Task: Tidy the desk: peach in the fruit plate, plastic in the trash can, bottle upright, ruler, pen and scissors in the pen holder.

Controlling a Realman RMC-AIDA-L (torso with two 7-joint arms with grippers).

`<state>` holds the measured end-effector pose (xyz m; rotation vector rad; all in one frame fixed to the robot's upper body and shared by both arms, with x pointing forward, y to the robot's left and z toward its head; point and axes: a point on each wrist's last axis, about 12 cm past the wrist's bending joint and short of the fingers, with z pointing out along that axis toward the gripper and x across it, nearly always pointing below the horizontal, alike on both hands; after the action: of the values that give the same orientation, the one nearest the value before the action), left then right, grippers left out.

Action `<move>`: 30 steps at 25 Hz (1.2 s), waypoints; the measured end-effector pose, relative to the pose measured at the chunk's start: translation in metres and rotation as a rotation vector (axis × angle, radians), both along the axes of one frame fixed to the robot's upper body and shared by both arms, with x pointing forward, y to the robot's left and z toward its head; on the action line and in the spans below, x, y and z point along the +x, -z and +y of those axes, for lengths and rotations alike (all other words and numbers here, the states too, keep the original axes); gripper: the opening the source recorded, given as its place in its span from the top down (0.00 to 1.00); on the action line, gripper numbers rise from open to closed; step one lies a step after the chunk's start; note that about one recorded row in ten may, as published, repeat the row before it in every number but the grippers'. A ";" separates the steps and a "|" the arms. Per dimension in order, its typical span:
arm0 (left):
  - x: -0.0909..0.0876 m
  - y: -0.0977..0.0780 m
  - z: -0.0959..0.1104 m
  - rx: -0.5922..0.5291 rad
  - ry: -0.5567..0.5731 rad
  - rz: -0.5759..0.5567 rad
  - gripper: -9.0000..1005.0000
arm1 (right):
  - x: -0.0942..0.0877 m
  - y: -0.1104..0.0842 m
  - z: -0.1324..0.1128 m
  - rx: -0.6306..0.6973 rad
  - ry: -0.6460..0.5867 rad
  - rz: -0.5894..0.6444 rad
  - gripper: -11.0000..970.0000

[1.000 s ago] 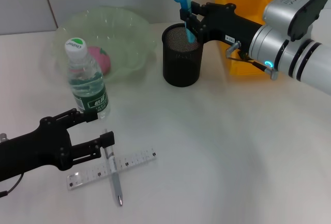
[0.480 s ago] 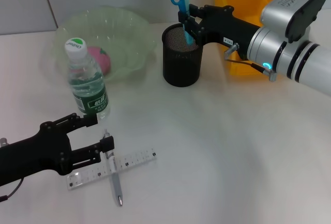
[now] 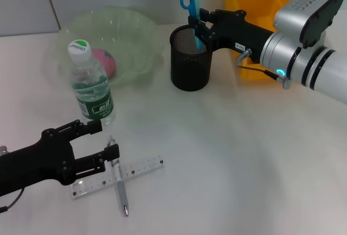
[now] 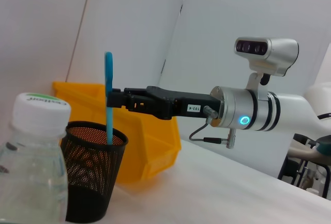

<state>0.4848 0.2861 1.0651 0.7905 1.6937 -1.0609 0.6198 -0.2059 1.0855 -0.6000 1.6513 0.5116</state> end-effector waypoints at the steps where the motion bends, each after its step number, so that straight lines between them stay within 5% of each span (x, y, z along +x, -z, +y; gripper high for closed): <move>1: 0.000 0.000 0.000 0.000 0.000 0.000 0.21 | 0.000 0.000 0.000 0.000 0.000 0.002 0.73; 23: 0.000 -0.001 0.001 0.004 0.001 -0.006 0.21 | -0.002 0.003 -0.001 0.012 0.006 0.022 0.60; 30: 0.001 -0.002 0.002 0.005 0.002 -0.008 0.21 | -0.011 -0.006 -0.012 0.134 -0.011 0.023 0.31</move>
<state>0.4853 0.2876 1.0666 0.7986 1.6902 -1.0533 0.6089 -0.2179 1.0914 -0.5062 1.6214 0.6334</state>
